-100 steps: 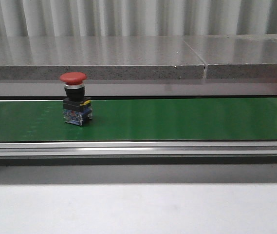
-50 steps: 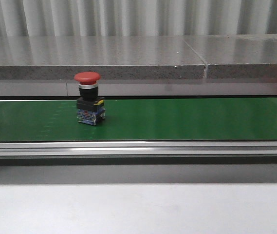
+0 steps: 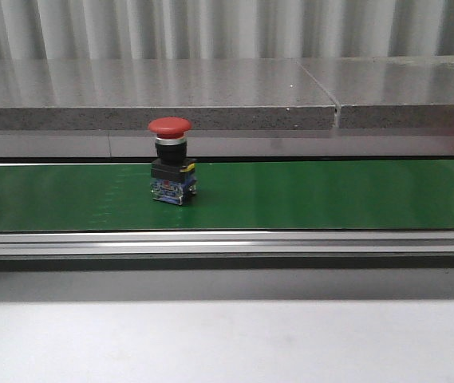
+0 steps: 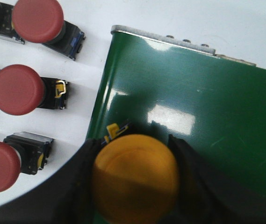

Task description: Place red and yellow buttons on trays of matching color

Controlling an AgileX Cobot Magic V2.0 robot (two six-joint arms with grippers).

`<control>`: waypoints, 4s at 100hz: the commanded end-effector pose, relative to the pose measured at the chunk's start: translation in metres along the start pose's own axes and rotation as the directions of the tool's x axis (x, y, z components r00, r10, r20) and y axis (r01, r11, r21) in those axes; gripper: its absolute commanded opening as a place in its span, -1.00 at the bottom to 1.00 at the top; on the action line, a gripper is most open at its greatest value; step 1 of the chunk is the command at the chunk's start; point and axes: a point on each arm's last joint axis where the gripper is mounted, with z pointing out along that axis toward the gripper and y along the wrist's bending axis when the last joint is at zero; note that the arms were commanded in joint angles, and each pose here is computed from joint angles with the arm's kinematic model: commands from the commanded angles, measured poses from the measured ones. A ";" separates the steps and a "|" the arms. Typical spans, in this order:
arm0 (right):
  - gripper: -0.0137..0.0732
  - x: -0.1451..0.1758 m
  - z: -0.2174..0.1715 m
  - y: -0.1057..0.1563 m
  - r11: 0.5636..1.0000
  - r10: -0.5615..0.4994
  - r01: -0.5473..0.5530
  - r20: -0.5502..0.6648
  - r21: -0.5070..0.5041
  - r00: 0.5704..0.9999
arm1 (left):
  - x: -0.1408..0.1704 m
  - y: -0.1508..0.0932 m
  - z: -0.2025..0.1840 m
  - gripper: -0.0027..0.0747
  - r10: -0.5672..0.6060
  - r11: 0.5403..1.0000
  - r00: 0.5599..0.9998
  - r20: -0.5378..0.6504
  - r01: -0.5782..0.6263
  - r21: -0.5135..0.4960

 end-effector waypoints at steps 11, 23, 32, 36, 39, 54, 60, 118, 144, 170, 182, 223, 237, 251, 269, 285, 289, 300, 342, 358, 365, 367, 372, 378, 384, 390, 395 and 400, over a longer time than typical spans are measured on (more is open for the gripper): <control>-0.84 -0.014 -0.002 0.000 1.000 -0.012 0.012 0.111 0.002 0.994 | -0.009 -0.003 -0.016 -0.89 -0.006 1.000 0.997 0.077 0.004 0.024; -0.84 -0.014 -0.002 0.000 1.000 -0.012 0.012 0.111 0.002 0.994 | -0.009 -0.004 -0.014 -0.56 -0.001 0.999 0.998 0.060 -0.001 0.033; -0.84 -0.014 -0.002 0.000 1.000 -0.012 0.012 0.111 0.002 0.994 | -0.008 -0.004 -0.013 -0.17 -0.001 0.999 0.999 0.051 -0.001 0.036; -0.84 -0.014 -0.002 0.000 1.000 -0.012 0.012 0.111 0.002 0.994 | -0.008 -0.004 -0.013 -0.01 0.004 0.999 0.999 0.050 -0.006 0.035; -0.84 -0.014 -0.002 0.000 1.000 -0.012 0.012 0.111 0.002 0.994 | -0.008 -0.004 -0.013 0.11 0.004 0.999 0.999 0.049 -0.006 0.035; -0.84 -0.014 -0.002 0.000 1.000 -0.012 0.012 0.111 0.002 0.994 | -0.009 -0.004 -0.016 0.40 0.003 0.999 0.998 0.058 -0.005 0.036; -0.84 -0.014 -0.002 0.000 1.000 -0.012 0.012 0.111 0.002 0.994 | -0.009 -0.004 -0.020 0.40 0.006 0.999 0.997 0.074 -0.009 0.038; -0.84 -0.014 -0.002 0.000 1.000 -0.012 0.012 0.111 0.002 0.994 | 0.008 -0.025 -0.115 0.40 0.114 0.981 0.931 0.347 -0.160 0.108; -0.84 -0.014 -0.002 0.000 1.000 -0.012 0.012 0.111 0.002 0.994 | 0.043 -0.011 -0.162 0.40 0.078 0.978 0.851 0.519 -0.166 0.126; -0.84 -0.014 -0.002 0.000 1.000 -0.012 0.012 0.112 0.002 0.994 | 0.106 0.006 -0.174 0.38 0.050 0.976 0.783 0.620 -0.171 0.136; -0.84 -0.014 -0.002 0.000 1.000 -0.012 0.012 0.112 0.002 0.994 | 0.135 0.012 -0.169 0.24 0.047 0.976 0.774 0.632 -0.171 0.137; -0.84 -0.016 -0.002 0.000 1.000 -0.012 0.012 0.136 0.001 0.991 | 0.196 0.026 -0.160 -0.99 0.022 0.974 0.726 0.687 -0.170 0.147; -0.84 -0.024 -0.004 0.001 1.000 -0.012 0.013 0.223 -0.002 0.975 | 0.199 0.026 -0.160 -0.99 0.021 0.974 0.723 0.690 -0.169 0.147; -0.84 -0.030 -0.005 0.001 1.000 -0.012 0.014 0.289 -0.005 0.957 | 0.199 0.026 -0.160 -0.99 0.021 0.974 0.723 0.690 -0.169 0.147; -0.84 -0.052 -0.010 0.002 0.999 0.045 -0.042 0.298 -0.018 0.954 | 0.198 0.026 -0.160 -0.99 0.022 0.974 0.726 0.688 -0.169 0.147; -0.84 -0.090 -0.009 0.005 0.998 0.055 -0.052 0.216 -0.020 0.975 | 0.198 0.026 -0.160 -0.99 0.022 0.974 0.726 0.688 -0.169 0.147; -0.84 -0.101 -0.007 0.006 0.999 0.054 -0.051 0.163 -0.018 0.985 | 0.198 0.026 -0.160 -0.99 0.022 0.974 0.726 0.688 -0.169 0.147; -0.84 -0.126 0.001 0.008 0.999 0.050 -0.050 -0.030 -0.011 0.998 | 0.198 0.026 -0.160 -0.99 0.022 0.974 0.726 0.688 -0.169 0.147; -0.84 -0.162 0.066 0.013 0.998 0.057 -0.059 -0.499 0.011 0.865 | 0.198 0.026 -0.160 -0.99 0.022 0.974 0.726 0.688 -0.169 0.147; -0.73 -0.152 0.085 0.012 0.999 0.036 -0.039 -0.569 0.007 0.821 | 0.198 0.026 -0.160 -0.99 0.022 0.974 0.726 0.688 -0.169 0.147; -0.48 -0.149 0.087 0.013 0.999 0.028 -0.034 -0.587 0.001 0.809 | 0.198 0.026 -0.160 -0.99 0.022 0.974 0.726 0.688 -0.169 0.147; -0.37 -0.149 0.087 0.013 0.999 0.030 -0.037 -0.588 0.000 0.808 | 0.198 0.026 -0.160 -0.99 0.022 0.974 0.726 0.688 -0.169 0.147; -0.09 -0.149 0.087 0.013 0.999 0.033 -0.041 -0.588 0.000 0.808 | 0.198 0.026 -0.160 -0.99 0.022 0.974 0.726 0.688 -0.169 0.147; 0.30 -0.149 0.087 0.013 0.999 0.035 -0.044 -0.586 -0.001 0.810 | 0.198 0.026 -0.160 -0.99 0.022 0.974 0.726 0.688 -0.169 0.147; 0.58 -0.149 0.088 0.013 0.999 0.036 -0.045 -0.584 -0.001 0.811 | 0.198 0.026 -0.160 -0.99 0.022 0.974 0.726 0.688 -0.169 0.147; 0.74 -0.150 0.088 0.013 0.999 0.035 -0.044 -0.581 -0.002 0.813 | 0.198 0.026 -0.160 -0.99 0.022 0.974 0.726 0.688 -0.169 0.147; 0.76 -0.150 0.088 0.013 0.999 0.033 -0.042 -0.577 -0.003 0.816 | 0.198 0.026 -0.160 -0.99 0.022 0.974 0.726 0.688 -0.169 0.147; 0.75 -0.150 0.089 0.013 0.999 0.023 -0.034 -0.574 -0.008 0.818 | 0.198 0.026 -0.160 -0.99 0.022 0.974 0.726 0.688 -0.169 0.147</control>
